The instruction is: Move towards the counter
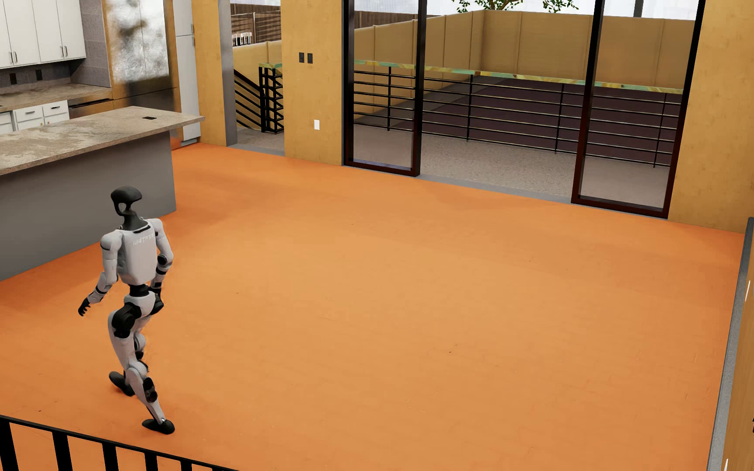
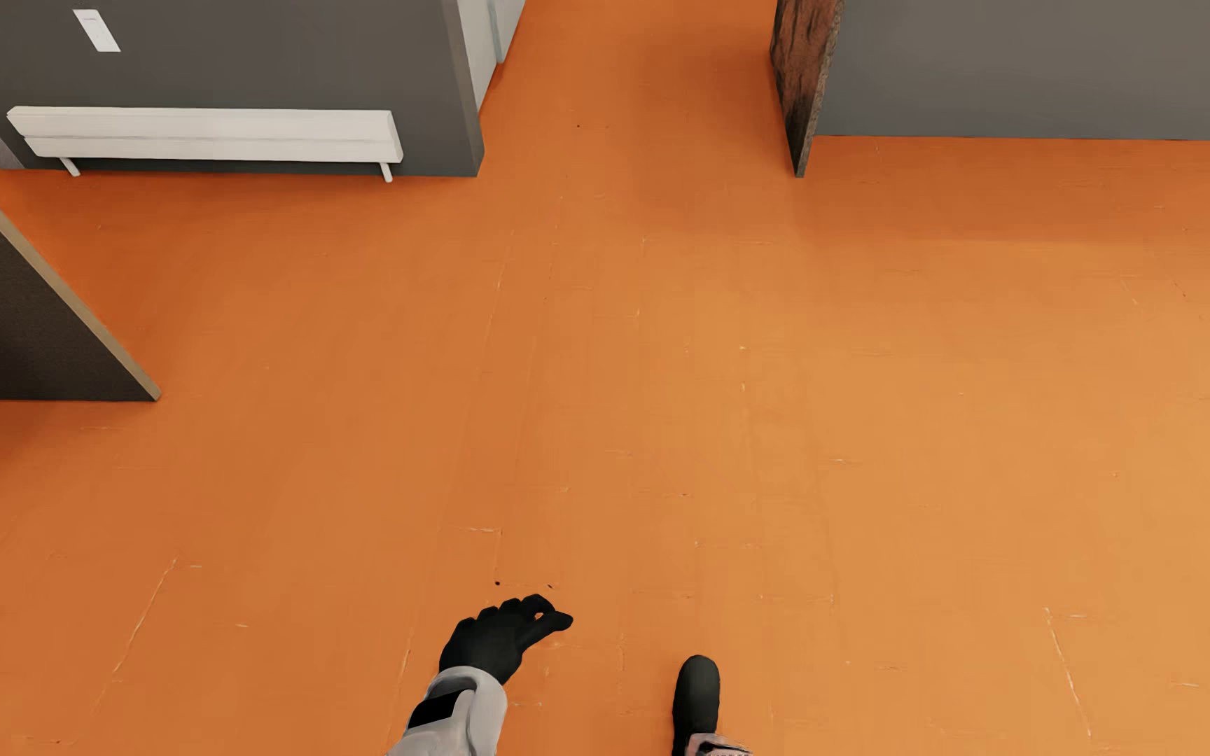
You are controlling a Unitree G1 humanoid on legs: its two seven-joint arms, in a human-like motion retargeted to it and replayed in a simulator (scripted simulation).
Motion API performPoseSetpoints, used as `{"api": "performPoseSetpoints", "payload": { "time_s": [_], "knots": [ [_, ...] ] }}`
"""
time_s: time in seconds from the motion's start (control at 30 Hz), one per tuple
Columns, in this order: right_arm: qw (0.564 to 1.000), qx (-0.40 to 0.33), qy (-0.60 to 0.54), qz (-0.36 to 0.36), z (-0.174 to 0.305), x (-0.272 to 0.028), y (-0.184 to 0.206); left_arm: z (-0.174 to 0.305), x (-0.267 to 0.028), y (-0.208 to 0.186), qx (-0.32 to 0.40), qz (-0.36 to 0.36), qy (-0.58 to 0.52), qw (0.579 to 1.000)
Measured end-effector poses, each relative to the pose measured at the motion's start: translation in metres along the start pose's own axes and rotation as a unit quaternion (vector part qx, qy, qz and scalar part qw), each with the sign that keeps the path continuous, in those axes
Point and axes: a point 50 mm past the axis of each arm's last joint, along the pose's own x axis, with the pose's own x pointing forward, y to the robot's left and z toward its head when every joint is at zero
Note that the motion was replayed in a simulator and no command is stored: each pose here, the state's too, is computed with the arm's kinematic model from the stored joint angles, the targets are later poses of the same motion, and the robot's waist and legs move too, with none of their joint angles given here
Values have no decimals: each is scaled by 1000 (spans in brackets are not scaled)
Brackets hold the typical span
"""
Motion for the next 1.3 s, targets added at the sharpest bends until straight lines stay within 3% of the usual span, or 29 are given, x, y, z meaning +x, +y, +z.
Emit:
{"api": "performPoseSetpoints", "payload": {
  "time_s": [0.1, 0.23, 0.37, 0.57, 0.63, 0.8, 0.97, 1.1, 1.23, 1.3],
  "knots": [
    [1000, 14, 10, -5, -1, 1, 0, 0, -5, -10, -13, -13, 6, 1000],
    [998, 43, 39, 9, -2, 0, 15, -46, -36, -55, -6, -84, 133, 988],
    [997, 67, 22, 9, 9, 1, 21, -80, -53, -62, 98, -146, 130, 976],
    [997, 7, -69, -38, 53, 16, -16, -108, -62, -19, -57, -1, 193, 980],
    [992, 6, -102, -70, 67, 17, -34, -105, -65, -18, -77, 21, 195, 978],
    [984, 7, -137, -111, 84, 16, -51, -102, -79, -42, -50, 0, 199, 979],
    [996, 48, -49, -57, 40, 12, -14, -102, -105, -90, -62, -81, 249, 963],
    [993, -85, -78, 4, 17, 6, -6, -86, -89, -91, -27, -103, 195, 975],
    [997, 50, 3, -51, -11, -3, -10, -60, -48, -58, -13, -53, 125, 991],
    [995, 76, 24, -57, -16, -6, -6, -42, -29, -35, -23, -10, 84, 996]
  ]
}}
